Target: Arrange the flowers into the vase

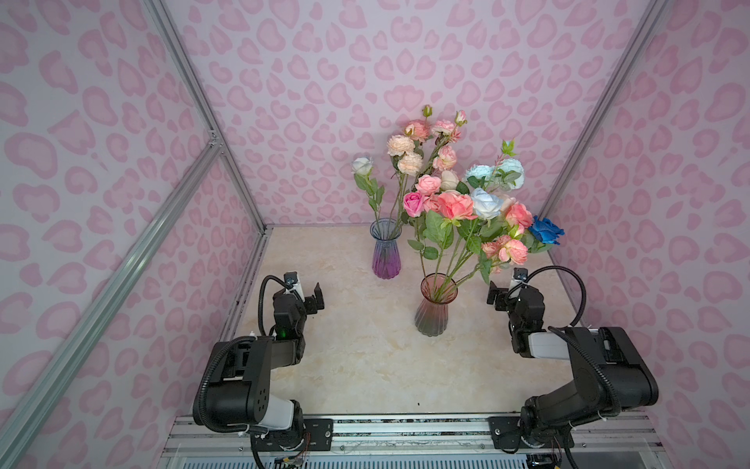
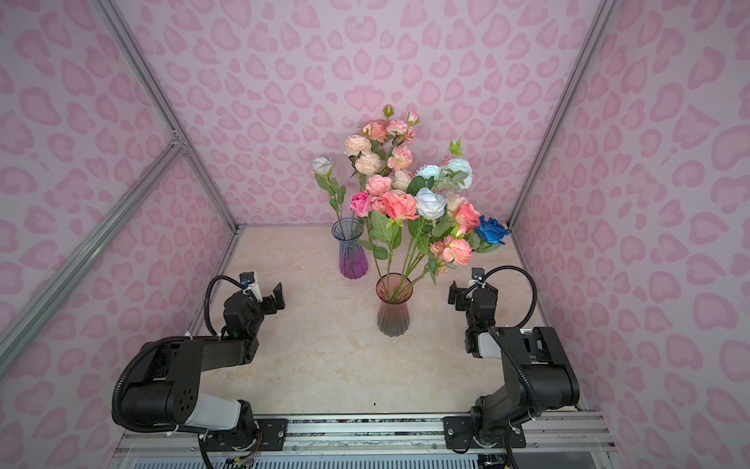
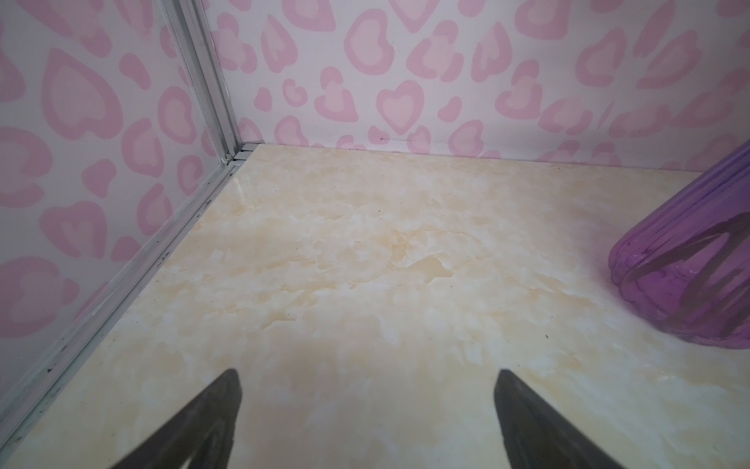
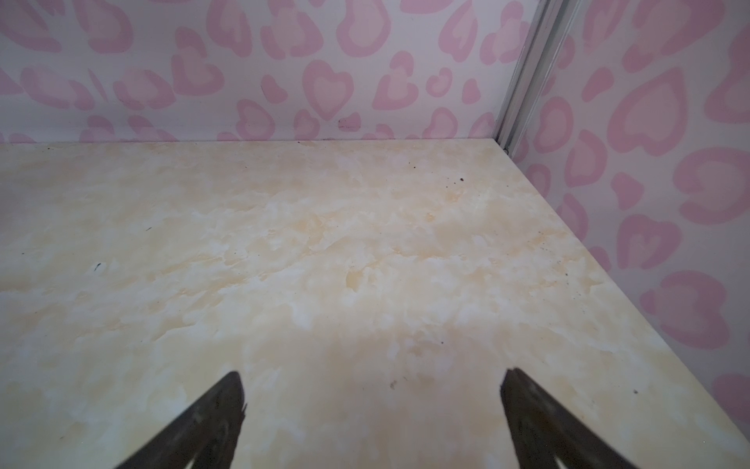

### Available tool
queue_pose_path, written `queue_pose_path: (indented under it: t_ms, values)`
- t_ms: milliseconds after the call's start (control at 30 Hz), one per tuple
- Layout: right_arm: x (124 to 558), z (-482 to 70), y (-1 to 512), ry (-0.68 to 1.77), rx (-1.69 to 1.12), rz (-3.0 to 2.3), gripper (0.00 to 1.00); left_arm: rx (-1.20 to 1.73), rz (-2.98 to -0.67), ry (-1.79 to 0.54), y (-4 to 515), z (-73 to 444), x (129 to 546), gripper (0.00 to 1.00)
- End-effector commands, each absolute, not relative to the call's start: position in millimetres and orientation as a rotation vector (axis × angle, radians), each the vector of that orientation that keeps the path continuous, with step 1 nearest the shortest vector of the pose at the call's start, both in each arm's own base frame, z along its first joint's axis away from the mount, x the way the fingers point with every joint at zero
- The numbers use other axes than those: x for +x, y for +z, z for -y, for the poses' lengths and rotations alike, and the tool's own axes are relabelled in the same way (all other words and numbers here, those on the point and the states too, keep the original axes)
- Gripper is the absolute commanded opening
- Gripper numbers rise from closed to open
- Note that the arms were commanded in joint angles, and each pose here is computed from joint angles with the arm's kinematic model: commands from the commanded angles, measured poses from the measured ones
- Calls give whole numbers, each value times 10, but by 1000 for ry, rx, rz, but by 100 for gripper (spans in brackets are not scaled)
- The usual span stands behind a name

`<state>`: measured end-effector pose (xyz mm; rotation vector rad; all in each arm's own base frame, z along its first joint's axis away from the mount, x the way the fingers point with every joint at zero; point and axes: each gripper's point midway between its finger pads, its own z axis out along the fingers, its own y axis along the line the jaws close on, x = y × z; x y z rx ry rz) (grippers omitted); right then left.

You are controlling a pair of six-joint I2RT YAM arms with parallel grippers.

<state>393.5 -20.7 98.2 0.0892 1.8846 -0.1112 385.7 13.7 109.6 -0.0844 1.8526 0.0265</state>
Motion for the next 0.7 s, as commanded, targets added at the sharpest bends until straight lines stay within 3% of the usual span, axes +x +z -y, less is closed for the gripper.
queue_pose_path:
  t_ms: [0, 667]
  values:
    - [3927, 204, 975, -114, 84, -1885, 100, -82, -1830, 26, 1159, -141, 3886, 98]
    - [3924, 199, 965, -113, 83, -1888, 100, -82, -1832, 24, 1157, -138, 3892, 98]
